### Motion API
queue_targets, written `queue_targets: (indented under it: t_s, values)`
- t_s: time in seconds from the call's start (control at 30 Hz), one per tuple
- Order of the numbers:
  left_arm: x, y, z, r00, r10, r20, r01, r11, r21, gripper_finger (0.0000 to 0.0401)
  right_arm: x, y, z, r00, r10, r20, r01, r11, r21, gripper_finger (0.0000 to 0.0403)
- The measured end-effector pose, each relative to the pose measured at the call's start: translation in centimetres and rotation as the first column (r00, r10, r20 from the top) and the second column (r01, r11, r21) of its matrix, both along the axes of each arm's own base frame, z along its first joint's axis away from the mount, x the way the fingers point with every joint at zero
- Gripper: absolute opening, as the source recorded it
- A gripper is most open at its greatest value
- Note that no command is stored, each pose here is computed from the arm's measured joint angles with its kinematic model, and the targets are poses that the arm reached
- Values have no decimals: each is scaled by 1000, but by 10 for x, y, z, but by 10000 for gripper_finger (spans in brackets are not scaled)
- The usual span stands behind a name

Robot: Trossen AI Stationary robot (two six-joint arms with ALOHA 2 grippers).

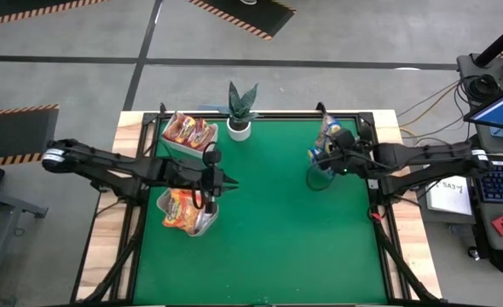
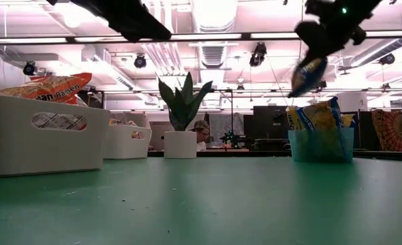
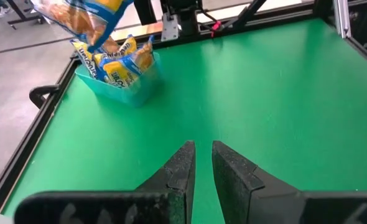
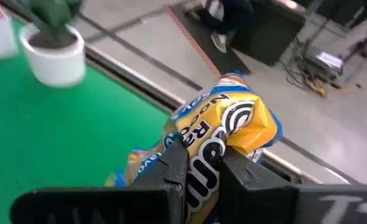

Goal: Sort Maruchan noodles
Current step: Put the blue noodle pack into the blue bin

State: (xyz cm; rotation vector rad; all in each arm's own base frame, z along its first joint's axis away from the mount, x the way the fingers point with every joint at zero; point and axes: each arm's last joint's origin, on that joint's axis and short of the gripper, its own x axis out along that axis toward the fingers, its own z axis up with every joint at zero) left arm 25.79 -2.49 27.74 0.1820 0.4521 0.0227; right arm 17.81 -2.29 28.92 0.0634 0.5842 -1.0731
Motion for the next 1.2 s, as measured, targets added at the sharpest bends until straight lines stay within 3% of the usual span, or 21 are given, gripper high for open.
queue_targets:
  t_s: [0.3, 0.63, 0.93, 1.2]
  values:
    - [3, 0, -3, 1000, -1, -10, 1, 1000, 3, 38, 5, -7, -43, 982, -63, -178, 65, 998, 10, 36]
    - [3, 0, -3, 1000, -1, -7, 1, 1000, 2, 38, 26, -9, -82, 920, -62, -387, 67, 998, 0, 42]
    - [3, 0, -3, 1000, 1, -7, -1, 1000, 0, 38, 39, -9, -110, 855, -58, -515, 67, 998, -2, 94]
    - [3, 0, -3, 1000, 1, -8, -1, 1000, -1, 38, 39, -8, -112, 855, -32, -517, 71, 996, 55, 145]
